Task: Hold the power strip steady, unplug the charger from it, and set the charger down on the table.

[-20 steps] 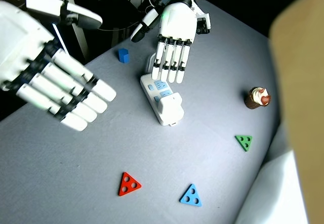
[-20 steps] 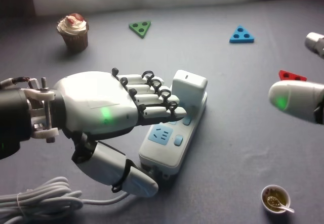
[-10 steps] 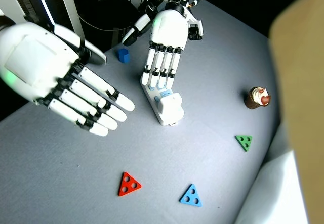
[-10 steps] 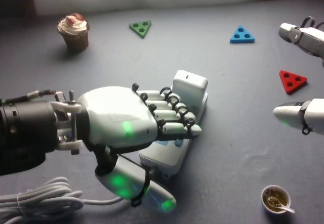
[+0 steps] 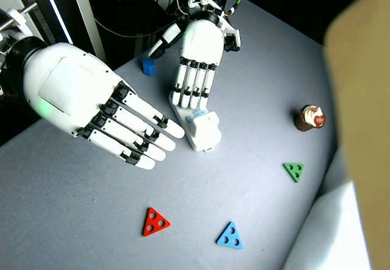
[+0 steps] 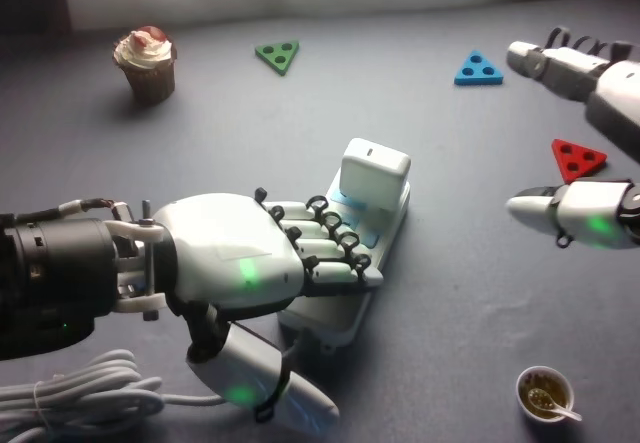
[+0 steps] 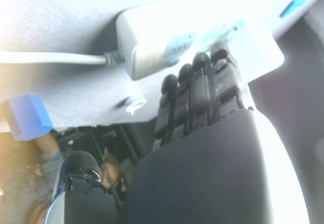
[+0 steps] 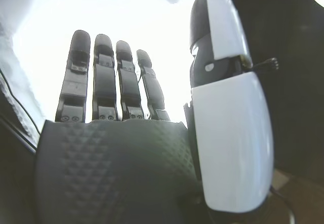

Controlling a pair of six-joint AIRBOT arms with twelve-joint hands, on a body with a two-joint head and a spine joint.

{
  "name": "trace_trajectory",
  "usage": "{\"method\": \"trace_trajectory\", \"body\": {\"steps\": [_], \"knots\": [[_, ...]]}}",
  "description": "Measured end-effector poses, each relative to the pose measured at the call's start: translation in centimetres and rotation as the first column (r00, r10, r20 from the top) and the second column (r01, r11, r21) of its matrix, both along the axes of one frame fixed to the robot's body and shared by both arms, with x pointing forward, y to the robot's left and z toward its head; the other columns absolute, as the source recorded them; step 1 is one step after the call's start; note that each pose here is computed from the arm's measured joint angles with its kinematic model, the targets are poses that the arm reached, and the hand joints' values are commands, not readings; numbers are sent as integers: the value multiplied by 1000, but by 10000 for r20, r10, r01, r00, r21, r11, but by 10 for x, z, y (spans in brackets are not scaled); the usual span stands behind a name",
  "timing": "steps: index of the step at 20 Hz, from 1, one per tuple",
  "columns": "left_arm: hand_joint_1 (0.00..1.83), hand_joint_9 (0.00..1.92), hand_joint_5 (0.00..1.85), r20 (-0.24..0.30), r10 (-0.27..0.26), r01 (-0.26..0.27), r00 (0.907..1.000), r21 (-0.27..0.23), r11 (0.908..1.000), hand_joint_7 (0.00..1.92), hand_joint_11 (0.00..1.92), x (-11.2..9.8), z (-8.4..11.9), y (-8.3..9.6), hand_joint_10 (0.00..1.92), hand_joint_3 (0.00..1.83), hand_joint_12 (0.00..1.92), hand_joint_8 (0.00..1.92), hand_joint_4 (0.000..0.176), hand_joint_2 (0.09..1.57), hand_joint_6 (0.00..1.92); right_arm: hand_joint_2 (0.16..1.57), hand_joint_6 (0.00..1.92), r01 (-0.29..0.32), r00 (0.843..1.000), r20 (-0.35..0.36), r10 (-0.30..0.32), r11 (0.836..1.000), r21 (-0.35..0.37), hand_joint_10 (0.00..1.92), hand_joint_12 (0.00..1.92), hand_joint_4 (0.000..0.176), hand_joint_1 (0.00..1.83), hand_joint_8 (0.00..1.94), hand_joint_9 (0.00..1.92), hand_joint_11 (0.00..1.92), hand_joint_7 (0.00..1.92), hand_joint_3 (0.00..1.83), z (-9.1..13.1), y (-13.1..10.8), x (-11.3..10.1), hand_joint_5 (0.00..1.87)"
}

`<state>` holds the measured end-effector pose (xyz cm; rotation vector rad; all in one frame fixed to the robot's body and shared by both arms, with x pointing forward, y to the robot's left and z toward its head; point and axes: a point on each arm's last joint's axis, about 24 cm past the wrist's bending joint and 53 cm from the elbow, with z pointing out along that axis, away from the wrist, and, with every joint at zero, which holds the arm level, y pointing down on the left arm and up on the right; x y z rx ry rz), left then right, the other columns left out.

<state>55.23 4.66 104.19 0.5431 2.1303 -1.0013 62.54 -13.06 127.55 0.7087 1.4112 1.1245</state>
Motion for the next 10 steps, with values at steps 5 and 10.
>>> {"method": "trace_trajectory", "body": {"steps": [5,10], "knots": [[0,33,85,-119,-69,68,9999,-25,10000,61,21,-2,-5,-7,0,0,27,0,0,1002,0,1068,0,-483,9984,275,484,9988,-49,2,453,0,1055,1,179,4,164,1,1,28,9,136],[0,49,101,-451,31,-34,9990,-59,10000,79,32,-6,-13,-6,8,0,30,9,0,1002,7,1051,6,-381,9986,378,372,9990,223,5,483,0,1045,8,198,24,189,0,2,36,23,169]]}}
